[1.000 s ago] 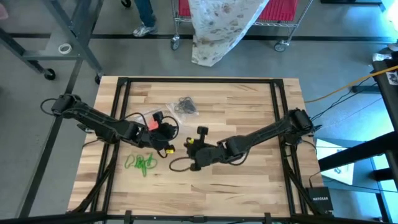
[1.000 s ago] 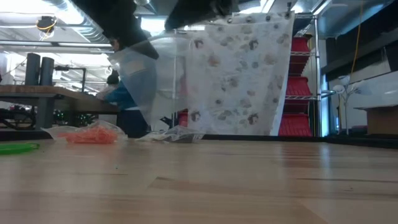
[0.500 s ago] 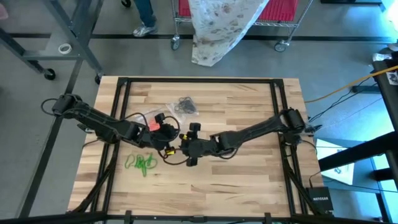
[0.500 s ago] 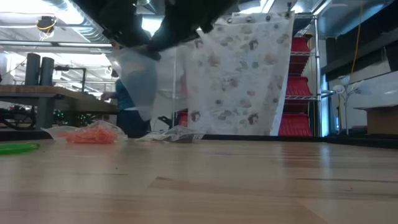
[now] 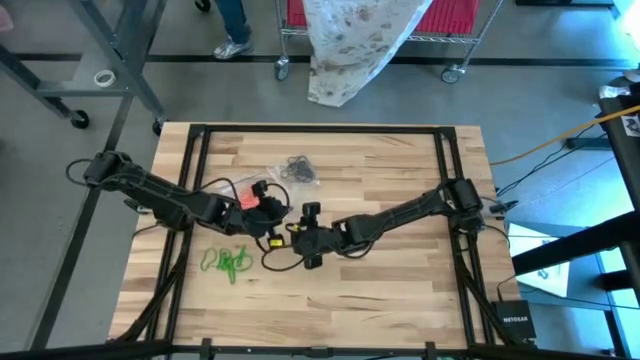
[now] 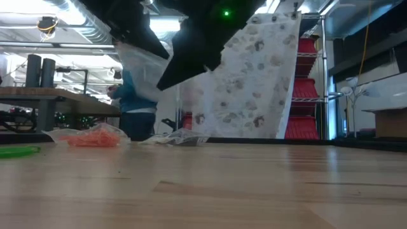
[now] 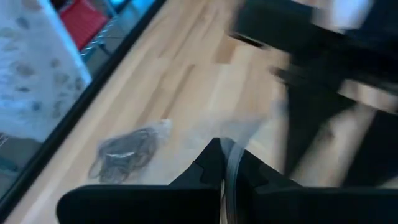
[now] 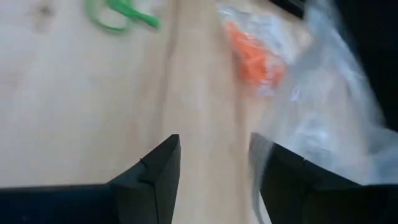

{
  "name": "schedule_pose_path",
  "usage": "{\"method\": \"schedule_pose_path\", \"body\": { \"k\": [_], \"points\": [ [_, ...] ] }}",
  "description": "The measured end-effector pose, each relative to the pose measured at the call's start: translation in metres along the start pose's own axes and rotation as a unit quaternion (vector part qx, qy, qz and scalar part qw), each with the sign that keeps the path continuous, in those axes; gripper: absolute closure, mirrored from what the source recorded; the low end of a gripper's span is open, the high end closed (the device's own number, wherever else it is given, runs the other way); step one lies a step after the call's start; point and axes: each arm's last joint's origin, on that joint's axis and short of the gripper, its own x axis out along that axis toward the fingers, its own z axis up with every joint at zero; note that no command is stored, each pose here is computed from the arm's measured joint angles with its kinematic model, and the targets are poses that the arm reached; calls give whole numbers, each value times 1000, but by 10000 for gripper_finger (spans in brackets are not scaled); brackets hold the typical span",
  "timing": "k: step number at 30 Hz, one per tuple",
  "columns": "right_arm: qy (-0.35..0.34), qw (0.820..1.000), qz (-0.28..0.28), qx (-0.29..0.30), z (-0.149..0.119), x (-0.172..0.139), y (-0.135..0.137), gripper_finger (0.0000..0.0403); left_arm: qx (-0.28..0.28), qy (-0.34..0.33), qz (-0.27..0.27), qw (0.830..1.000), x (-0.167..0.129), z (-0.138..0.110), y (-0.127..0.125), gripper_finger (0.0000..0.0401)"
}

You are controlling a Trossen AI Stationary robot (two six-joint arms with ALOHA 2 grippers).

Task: Sort rubber bands
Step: Open the transparent zip bag

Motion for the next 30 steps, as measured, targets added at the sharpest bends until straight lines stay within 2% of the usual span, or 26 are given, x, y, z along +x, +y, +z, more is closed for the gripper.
{"method": "schedule_pose_path", "body": {
  "k": [3,6,9,13,16,18,25,30],
  "points": [
    [-9,999,41,5,1,-1,7,219,-11,-3,18,1000,2,1,3,401],
    [-11,998,58,1,1,-2,12,219,-23,-7,47,999,3,1,6,401],
    [-11,999,46,-4,1,-2,12,219,-25,-9,56,998,3,1,7,401],
    [-7,1000,26,-7,1,-4,10,219,-21,-7,42,999,2,1,4,401],
    [-17,996,78,25,3,-3,13,219,-24,-10,60,998,1,0,5,401],
    [-13,995,93,28,0,1,18,219,-31,-11,66,997,1,0,6,401],
    [-27,996,73,39,6,-6,18,219,-32,-4,38,999,1,0,3,401],
    [-38,996,63,51,25,-25,5,219,-28,-2,28,999,-2,-2,0,401]
  ]
}}
